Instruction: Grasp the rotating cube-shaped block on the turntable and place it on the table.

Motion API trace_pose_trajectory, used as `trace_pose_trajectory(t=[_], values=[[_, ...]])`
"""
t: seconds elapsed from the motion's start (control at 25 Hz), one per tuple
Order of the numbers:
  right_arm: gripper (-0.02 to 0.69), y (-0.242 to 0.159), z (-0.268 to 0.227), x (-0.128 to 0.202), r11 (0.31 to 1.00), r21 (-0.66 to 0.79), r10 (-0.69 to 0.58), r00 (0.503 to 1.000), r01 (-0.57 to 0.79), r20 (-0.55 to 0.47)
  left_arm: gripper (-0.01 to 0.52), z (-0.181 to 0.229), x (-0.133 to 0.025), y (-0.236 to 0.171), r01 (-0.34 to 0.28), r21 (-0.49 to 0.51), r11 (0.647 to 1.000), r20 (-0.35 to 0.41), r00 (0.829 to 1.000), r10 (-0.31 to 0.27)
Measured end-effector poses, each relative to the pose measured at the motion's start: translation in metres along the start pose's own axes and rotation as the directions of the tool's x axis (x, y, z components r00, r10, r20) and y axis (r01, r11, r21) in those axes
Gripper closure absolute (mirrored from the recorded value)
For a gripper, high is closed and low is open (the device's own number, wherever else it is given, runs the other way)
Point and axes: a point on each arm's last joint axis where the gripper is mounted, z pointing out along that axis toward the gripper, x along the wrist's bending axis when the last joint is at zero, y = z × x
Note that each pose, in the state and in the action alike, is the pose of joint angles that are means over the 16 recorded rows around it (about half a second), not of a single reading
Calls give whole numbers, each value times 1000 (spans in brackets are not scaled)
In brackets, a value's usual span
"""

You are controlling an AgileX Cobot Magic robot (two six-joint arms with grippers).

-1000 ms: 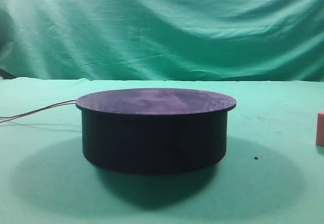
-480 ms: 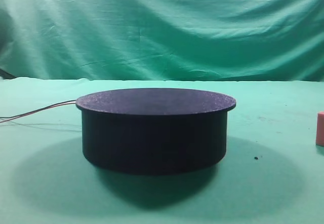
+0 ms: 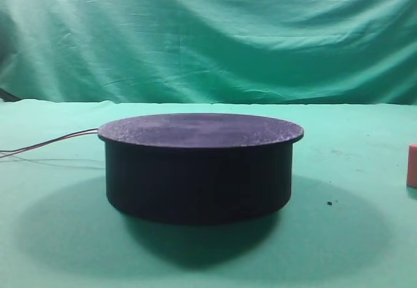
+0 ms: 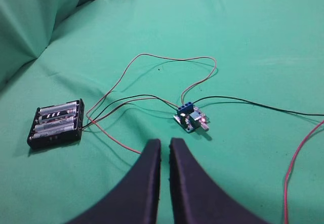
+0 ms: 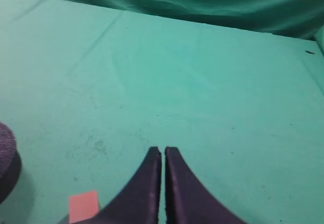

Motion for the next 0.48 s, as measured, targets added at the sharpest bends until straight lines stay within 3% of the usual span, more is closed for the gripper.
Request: trace_pose_trajectory(t=[0.48], values=[[665, -28, 5, 1, 1000, -2, 12, 1000, -12, 17, 514, 0, 0, 0, 0, 0, 1000, 0, 1000, 0]])
